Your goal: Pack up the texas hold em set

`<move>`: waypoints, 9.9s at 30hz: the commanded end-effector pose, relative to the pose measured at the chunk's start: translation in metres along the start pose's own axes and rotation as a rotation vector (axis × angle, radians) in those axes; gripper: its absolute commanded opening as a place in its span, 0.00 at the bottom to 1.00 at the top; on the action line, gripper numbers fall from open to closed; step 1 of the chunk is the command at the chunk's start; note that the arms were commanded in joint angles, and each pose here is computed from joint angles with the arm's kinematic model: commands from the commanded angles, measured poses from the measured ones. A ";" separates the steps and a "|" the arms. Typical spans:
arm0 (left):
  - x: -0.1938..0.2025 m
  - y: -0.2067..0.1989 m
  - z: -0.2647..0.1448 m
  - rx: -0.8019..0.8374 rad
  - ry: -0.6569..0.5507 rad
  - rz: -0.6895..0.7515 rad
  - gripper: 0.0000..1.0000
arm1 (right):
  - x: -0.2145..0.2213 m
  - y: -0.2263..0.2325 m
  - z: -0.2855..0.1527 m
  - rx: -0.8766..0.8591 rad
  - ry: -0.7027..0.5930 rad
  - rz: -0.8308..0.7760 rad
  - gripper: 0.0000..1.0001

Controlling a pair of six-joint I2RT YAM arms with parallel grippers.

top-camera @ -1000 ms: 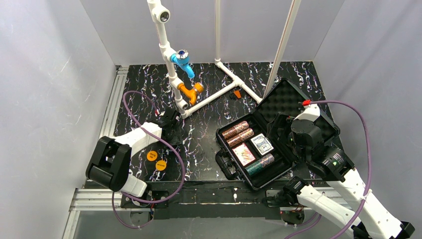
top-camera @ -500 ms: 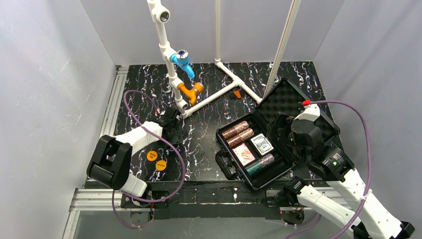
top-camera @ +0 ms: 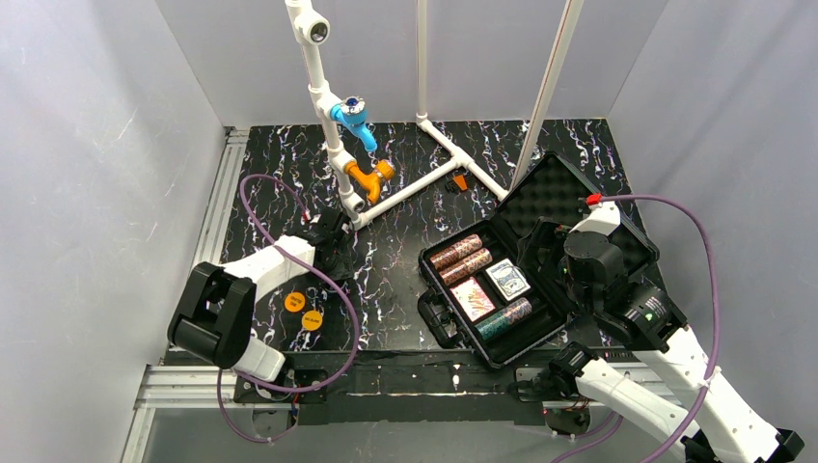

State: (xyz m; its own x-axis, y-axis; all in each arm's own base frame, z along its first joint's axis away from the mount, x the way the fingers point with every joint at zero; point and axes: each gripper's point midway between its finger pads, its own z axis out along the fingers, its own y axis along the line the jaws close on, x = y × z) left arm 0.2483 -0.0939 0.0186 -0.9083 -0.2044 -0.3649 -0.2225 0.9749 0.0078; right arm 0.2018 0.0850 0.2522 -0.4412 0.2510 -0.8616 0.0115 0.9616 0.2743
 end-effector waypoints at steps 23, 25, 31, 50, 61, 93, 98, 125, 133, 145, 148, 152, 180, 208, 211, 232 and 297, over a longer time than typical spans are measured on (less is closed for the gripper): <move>0.035 0.011 -0.053 0.094 -0.042 0.001 0.00 | -0.011 0.006 -0.005 -0.031 -0.029 0.022 0.98; 0.036 0.011 -0.058 0.104 -0.050 0.002 0.00 | -0.011 0.006 -0.005 -0.032 -0.031 0.025 0.98; 0.041 0.011 -0.069 0.125 -0.066 0.020 0.00 | -0.009 0.007 -0.004 -0.032 -0.024 0.028 0.98; 0.048 -0.024 -0.095 0.229 -0.191 0.229 0.00 | -0.005 0.011 0.002 -0.032 -0.010 0.038 0.98; 0.056 -0.079 -0.123 0.362 -0.286 0.446 0.00 | -0.002 0.014 0.006 -0.036 -0.001 0.042 0.98; 0.079 -0.254 -0.150 0.479 -0.309 0.880 0.00 | -0.010 0.004 -0.006 -0.018 -0.024 0.042 0.98; 0.090 -0.285 -0.143 0.507 -0.284 0.922 0.00 | -0.005 0.000 -0.005 -0.009 -0.020 0.039 0.98; 0.091 -0.302 -0.108 0.424 -0.297 0.968 0.18 | -0.005 -0.008 -0.009 0.014 -0.027 0.038 0.98; 0.094 -0.297 -0.105 0.417 -0.283 0.965 0.29 | -0.004 -0.008 -0.009 0.015 -0.026 0.039 0.98; 0.103 -0.294 -0.104 0.449 -0.247 0.956 0.50 | -0.001 -0.007 -0.007 0.010 -0.019 0.037 0.98; 0.105 -0.294 -0.105 0.463 -0.243 0.949 0.59 | -0.002 -0.006 -0.007 0.007 -0.021 0.039 0.98; 0.105 -0.293 -0.109 0.475 -0.244 0.943 0.71 | -0.002 -0.006 -0.008 0.006 -0.020 0.040 0.98; 0.065 -0.196 -0.171 0.416 -0.392 0.768 0.97 | -0.003 0.003 -0.004 -0.021 -0.011 0.046 0.98; 0.067 -0.028 -0.157 0.160 -0.372 0.447 0.99 | 0.013 0.043 0.026 -0.102 0.079 0.052 1.00; 0.069 -0.014 -0.155 0.136 -0.365 0.390 0.99 | 0.016 0.046 0.030 -0.108 0.087 0.056 1.00; 0.090 0.053 -0.113 -0.025 -0.225 0.049 0.99 | 0.029 0.044 0.035 -0.116 0.103 0.040 1.00; 0.020 0.098 -0.016 -0.202 0.028 -0.448 0.61 | 0.056 0.008 0.027 -0.061 0.103 0.000 1.00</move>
State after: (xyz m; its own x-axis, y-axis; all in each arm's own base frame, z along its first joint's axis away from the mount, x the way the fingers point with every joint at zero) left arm 0.1971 -0.0079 0.0207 -0.7272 -0.6021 -0.3298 -0.6492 0.7593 0.0453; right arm 0.2009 0.1144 0.1943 -0.5491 0.2336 -0.8024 -0.0487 0.9496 0.3098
